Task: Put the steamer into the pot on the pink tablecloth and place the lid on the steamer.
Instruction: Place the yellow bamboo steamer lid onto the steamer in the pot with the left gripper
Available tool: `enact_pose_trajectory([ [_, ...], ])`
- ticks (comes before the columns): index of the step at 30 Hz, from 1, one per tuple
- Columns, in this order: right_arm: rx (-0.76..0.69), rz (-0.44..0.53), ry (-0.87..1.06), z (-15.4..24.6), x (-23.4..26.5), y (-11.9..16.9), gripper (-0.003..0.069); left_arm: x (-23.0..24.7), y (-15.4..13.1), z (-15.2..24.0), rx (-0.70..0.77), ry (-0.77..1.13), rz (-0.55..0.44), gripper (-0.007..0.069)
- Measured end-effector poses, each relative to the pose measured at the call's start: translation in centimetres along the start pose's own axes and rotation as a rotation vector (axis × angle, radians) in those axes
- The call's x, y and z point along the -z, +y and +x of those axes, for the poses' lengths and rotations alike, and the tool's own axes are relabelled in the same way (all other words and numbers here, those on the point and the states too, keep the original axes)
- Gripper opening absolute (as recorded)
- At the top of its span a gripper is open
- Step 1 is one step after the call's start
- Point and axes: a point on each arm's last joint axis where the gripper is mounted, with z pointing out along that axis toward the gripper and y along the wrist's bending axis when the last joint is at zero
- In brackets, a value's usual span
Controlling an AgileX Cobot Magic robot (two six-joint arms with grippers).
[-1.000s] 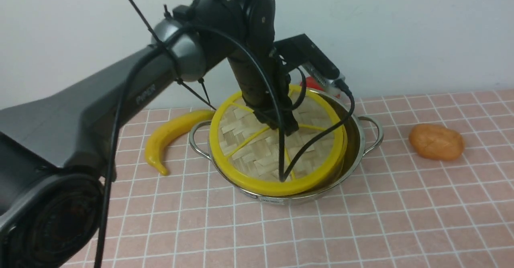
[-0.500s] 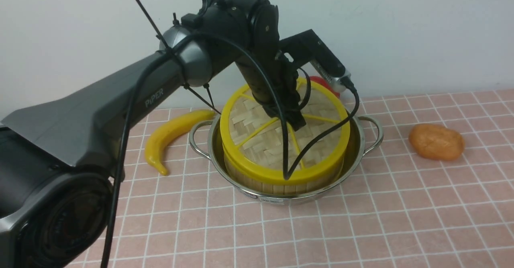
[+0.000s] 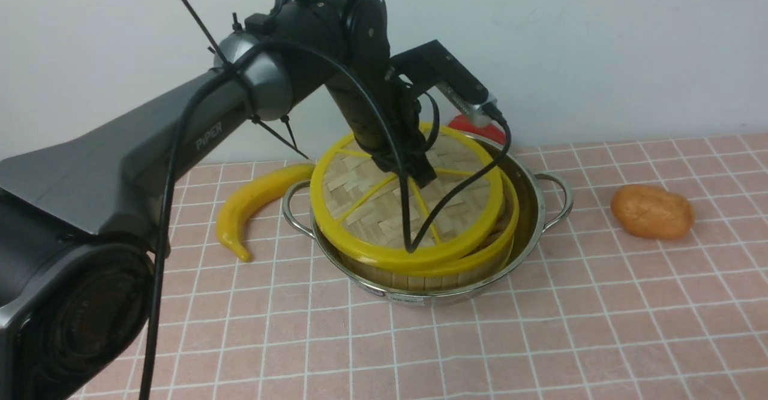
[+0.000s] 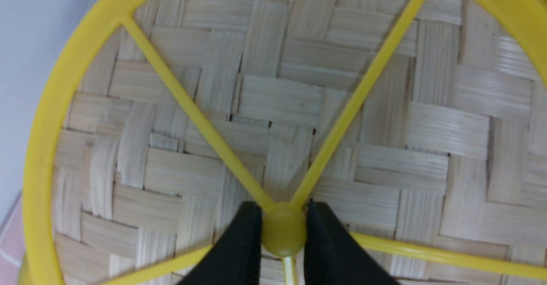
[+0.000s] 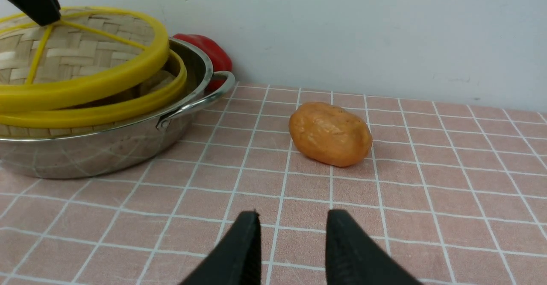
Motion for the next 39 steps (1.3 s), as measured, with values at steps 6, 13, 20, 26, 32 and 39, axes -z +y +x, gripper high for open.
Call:
enact_pose_trajectory([
  [6, 0.000, 0.000, 0.000, 0.0, 0.0, 0.0, 0.0240, 0.1, -0.2, 0.1, -0.002, 0.020, 0.015, 0.0120],
  [13, 0.000, 0.000, 0.000, 0.0, 0.0, 0.0, 0.0240, 1.7, -0.2, -0.2, -0.001, 0.053, 0.032, 0.0120],
  [20, 0.000, 0.000, 0.000, 0.0, 0.0, 0.0, 0.0240, 5.7, 0.4, -2.7, 0.002, -0.092, -0.018, 0.0120],
  [26, 0.000, 0.000, 0.000, 0.0, 0.0, 0.0, 0.0240, 3.6, 0.3, -2.6, 0.002, -0.055, 0.005, 0.0120],
  [32, 0.000, 0.000, 0.000, 0.0, 0.0, 0.0, 0.0240, -0.1, 0.1, -2.2, 0.005, 0.007, 0.039, 0.0120],
  [39, 0.000, 0.000, 0.000, 0.0, 0.0, 0.0, 0.0240, -0.5, 0.1, -2.2, 0.022, 0.007, 0.039, 0.0120],
])
